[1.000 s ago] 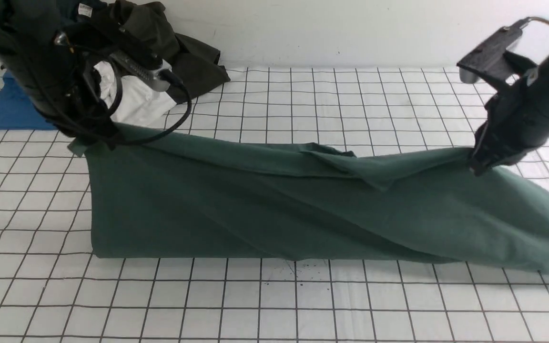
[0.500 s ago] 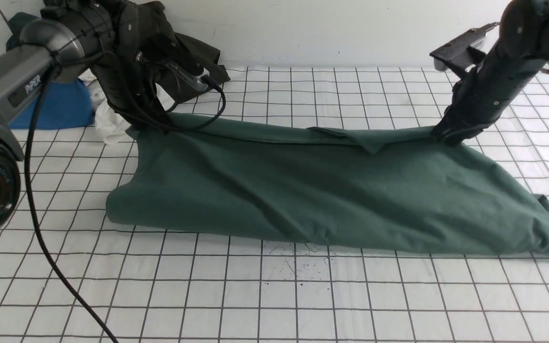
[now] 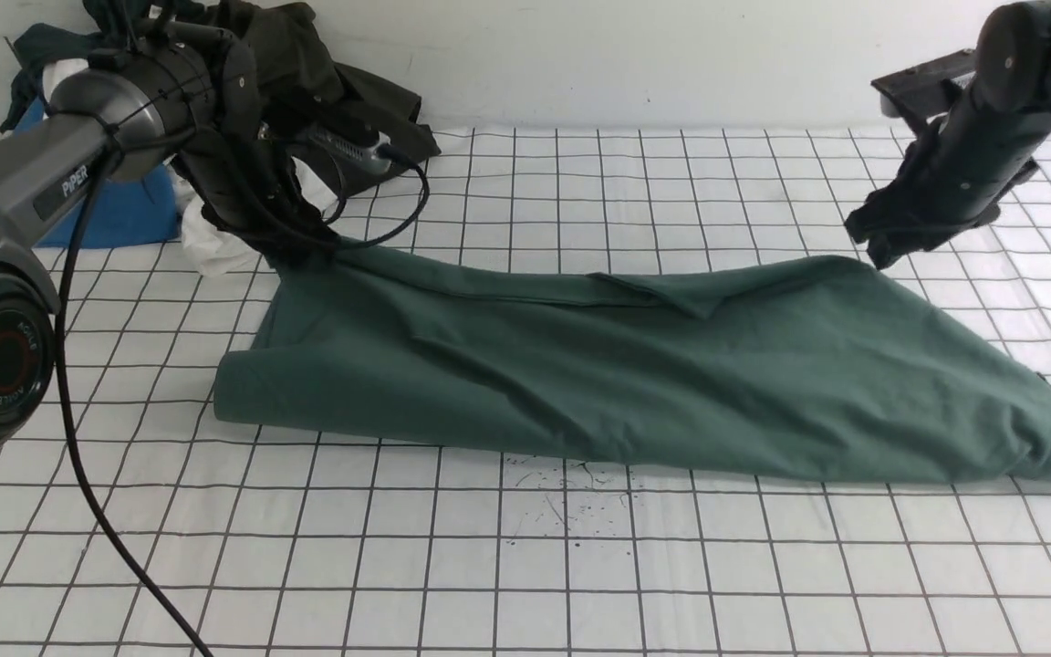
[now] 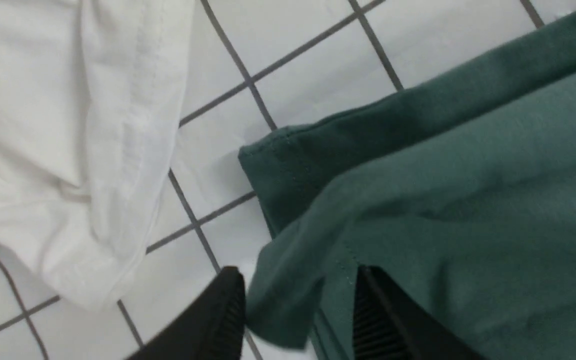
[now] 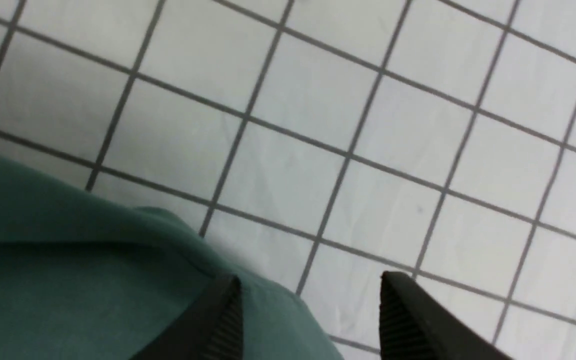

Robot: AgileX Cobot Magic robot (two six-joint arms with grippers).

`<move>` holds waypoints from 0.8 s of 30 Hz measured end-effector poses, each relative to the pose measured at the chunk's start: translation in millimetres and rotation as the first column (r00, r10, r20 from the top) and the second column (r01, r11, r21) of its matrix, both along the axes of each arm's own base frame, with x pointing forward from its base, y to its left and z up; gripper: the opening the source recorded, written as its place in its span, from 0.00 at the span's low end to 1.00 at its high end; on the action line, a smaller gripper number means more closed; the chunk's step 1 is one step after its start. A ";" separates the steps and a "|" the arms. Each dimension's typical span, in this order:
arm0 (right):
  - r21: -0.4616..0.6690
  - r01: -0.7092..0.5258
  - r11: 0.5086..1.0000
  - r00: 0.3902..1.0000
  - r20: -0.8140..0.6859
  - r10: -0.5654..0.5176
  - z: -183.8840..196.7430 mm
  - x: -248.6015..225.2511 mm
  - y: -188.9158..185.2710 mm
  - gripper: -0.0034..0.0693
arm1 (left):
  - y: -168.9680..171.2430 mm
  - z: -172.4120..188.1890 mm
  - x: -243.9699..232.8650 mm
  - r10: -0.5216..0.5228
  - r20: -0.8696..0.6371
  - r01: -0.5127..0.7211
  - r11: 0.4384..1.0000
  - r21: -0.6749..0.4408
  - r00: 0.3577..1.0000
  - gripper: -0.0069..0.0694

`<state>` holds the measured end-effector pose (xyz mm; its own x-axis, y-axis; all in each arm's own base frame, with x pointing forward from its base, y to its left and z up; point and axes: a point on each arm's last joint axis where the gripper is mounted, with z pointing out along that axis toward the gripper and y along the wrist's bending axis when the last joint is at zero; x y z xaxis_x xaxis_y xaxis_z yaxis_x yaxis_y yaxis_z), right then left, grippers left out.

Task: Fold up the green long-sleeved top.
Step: Use both arms to drag the lower edge of the fabric forward and fold it over the upper edge, then use the right arm to clamp the right edge of the fabric

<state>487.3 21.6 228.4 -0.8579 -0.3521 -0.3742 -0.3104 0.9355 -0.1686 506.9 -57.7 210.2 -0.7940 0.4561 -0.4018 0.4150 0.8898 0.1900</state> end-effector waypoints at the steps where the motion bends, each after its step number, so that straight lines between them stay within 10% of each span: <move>1: 0.001 0.022 1.000 0.999 -0.029 -0.022 7.6 -5.6 -5.9 0.57 | -0.2 14.7 -3.0 0.030 -0.009 -0.030 0.999 -0.021 1.000 0.56; 8: 0.045 0.083 0.996 0.996 -0.045 -0.081 41.2 -25.7 -22.4 0.58 | -8.0 78.2 -15.5 0.036 -0.008 -0.037 0.990 -0.134 0.999 0.61; 18: 0.131 0.260 0.957 0.946 -0.232 -0.225 11.1 -92.2 -64.2 0.58 | -64.2 85.5 -27.0 -0.166 -0.002 0.160 0.950 -0.267 0.986 0.13; 24: 0.154 0.428 0.891 0.892 -0.233 -0.388 -40.1 -111.7 -90.6 0.59 | -86.0 80.3 -30.2 -0.236 -0.011 0.218 0.912 -0.347 0.972 0.08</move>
<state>375.6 -69.0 188.3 -0.9709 0.1083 -0.2135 0.0988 0.9936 0.0548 476.7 -143.7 290.5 -0.7090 0.4688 -0.5268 0.6145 0.7773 -0.1353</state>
